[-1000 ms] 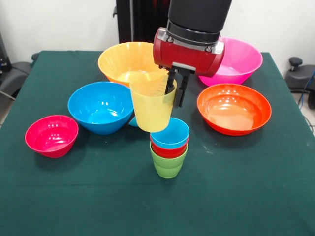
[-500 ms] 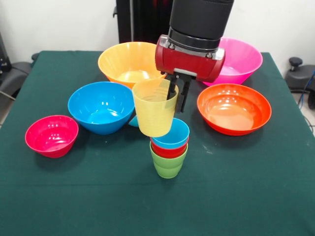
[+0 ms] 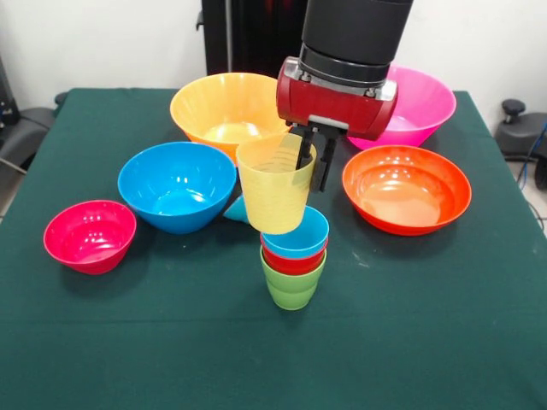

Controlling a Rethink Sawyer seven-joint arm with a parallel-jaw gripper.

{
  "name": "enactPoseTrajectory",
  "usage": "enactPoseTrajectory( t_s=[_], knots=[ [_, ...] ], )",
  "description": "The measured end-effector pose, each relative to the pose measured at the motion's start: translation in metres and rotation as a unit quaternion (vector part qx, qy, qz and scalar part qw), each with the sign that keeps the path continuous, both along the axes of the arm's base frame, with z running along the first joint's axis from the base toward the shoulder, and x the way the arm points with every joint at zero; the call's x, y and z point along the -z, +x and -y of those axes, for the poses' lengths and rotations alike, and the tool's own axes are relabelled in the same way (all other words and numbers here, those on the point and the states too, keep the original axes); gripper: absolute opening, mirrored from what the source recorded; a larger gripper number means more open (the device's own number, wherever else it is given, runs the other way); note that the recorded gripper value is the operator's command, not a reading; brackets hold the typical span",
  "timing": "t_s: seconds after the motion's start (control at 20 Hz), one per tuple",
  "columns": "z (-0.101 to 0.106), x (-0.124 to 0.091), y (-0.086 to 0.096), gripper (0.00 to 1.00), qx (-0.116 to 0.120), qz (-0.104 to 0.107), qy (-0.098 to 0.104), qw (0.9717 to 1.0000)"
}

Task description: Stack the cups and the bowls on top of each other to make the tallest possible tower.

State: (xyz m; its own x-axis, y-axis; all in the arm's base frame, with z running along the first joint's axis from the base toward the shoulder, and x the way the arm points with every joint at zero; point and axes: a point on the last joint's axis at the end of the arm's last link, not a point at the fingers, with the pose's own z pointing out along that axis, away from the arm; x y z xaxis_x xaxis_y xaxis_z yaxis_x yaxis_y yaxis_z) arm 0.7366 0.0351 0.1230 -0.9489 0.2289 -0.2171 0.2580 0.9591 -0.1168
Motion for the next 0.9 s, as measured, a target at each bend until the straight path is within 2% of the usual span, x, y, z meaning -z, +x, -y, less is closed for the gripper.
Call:
enactPoseTrajectory(
  t_s=[0.6, 0.9],
  knots=[
    [-0.005, -0.005, -0.003, 0.0, 0.002, 0.001, -0.008, 1.0],
    [-0.013, 0.001, -0.004, 0.0, 0.003, 0.012, -0.006, 0.9999]
  ],
)
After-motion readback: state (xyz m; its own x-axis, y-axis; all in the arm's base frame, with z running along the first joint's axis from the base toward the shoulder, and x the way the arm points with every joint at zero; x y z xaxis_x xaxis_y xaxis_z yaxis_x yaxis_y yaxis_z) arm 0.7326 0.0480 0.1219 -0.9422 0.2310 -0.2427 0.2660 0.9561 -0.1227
